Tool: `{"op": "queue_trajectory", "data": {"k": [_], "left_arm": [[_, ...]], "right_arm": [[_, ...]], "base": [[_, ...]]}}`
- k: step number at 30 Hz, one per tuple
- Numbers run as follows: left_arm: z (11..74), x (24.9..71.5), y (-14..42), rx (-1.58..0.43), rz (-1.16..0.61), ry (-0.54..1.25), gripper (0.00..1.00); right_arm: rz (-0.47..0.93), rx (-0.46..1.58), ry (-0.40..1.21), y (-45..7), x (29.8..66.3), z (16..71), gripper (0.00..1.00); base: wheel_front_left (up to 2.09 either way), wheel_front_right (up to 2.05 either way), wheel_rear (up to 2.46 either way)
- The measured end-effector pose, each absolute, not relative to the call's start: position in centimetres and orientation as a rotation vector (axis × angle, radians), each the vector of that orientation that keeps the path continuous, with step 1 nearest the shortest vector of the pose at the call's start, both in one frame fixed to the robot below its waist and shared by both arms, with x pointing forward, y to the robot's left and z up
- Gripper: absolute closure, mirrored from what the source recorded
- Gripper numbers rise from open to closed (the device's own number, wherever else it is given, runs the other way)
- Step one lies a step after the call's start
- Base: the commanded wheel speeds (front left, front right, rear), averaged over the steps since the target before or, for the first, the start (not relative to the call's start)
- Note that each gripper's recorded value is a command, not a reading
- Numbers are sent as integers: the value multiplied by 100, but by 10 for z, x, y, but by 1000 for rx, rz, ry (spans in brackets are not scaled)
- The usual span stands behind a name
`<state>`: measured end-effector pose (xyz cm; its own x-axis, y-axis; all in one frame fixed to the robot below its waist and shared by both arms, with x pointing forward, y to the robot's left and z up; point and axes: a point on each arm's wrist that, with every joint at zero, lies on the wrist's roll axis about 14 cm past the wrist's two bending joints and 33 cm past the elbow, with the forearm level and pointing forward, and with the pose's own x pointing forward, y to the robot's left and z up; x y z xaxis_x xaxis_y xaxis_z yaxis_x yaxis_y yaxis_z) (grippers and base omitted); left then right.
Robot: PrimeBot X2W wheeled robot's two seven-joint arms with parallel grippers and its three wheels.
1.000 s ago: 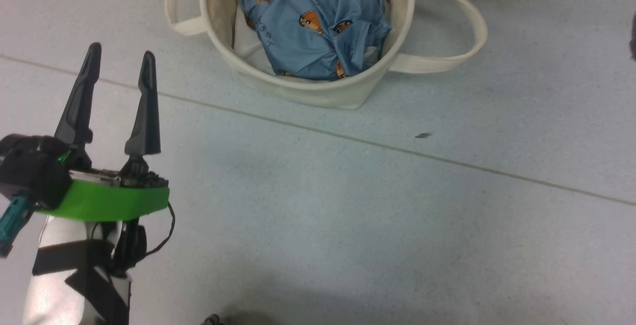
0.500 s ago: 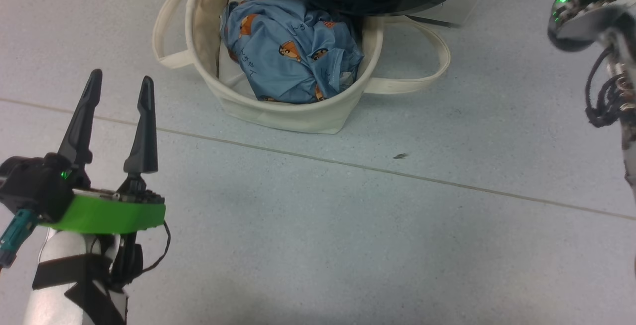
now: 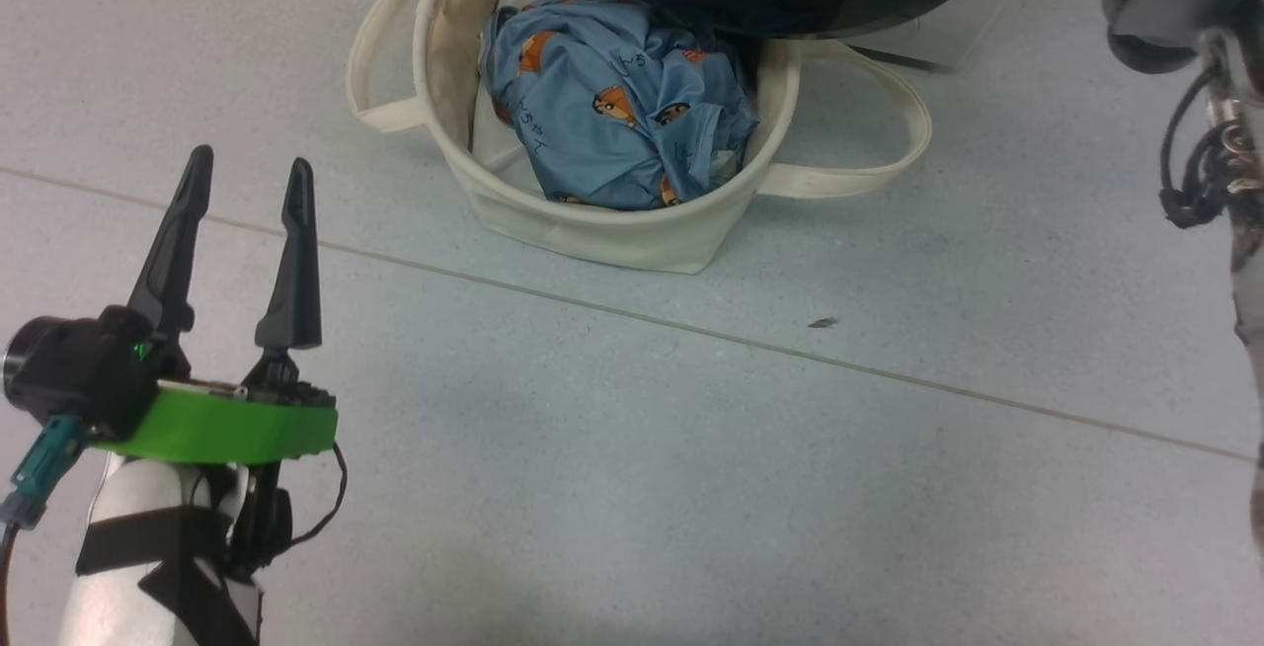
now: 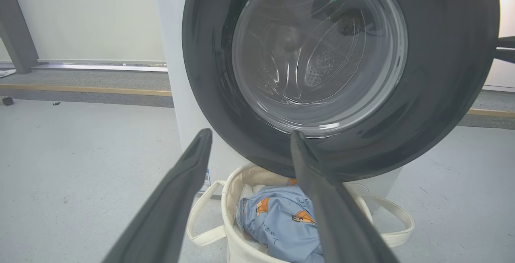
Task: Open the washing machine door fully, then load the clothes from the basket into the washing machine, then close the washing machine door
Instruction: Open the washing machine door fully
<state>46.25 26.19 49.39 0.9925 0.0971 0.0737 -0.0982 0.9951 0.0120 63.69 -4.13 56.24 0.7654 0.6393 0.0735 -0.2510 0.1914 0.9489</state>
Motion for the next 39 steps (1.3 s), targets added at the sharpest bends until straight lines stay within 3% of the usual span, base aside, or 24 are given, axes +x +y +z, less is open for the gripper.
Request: {"op": "queue_trajectory", "data": {"k": [10, 20, 39], "left_arm": [[501, 450, 263, 8, 108, -80, 0], [508, 432, 266, 9, 119, -89, 0], [501, 337, 311, -4, 267, -27, 0]], "right_arm": [[715, 1145, 486, -17, 619, 566, 100], [778, 1043, 648, 1, 574, 547, 100], [1049, 891, 770, 91, 473, 579, 100]], "base": [[0, 0, 0], [0, 0, 0], [0, 0, 0]]}}
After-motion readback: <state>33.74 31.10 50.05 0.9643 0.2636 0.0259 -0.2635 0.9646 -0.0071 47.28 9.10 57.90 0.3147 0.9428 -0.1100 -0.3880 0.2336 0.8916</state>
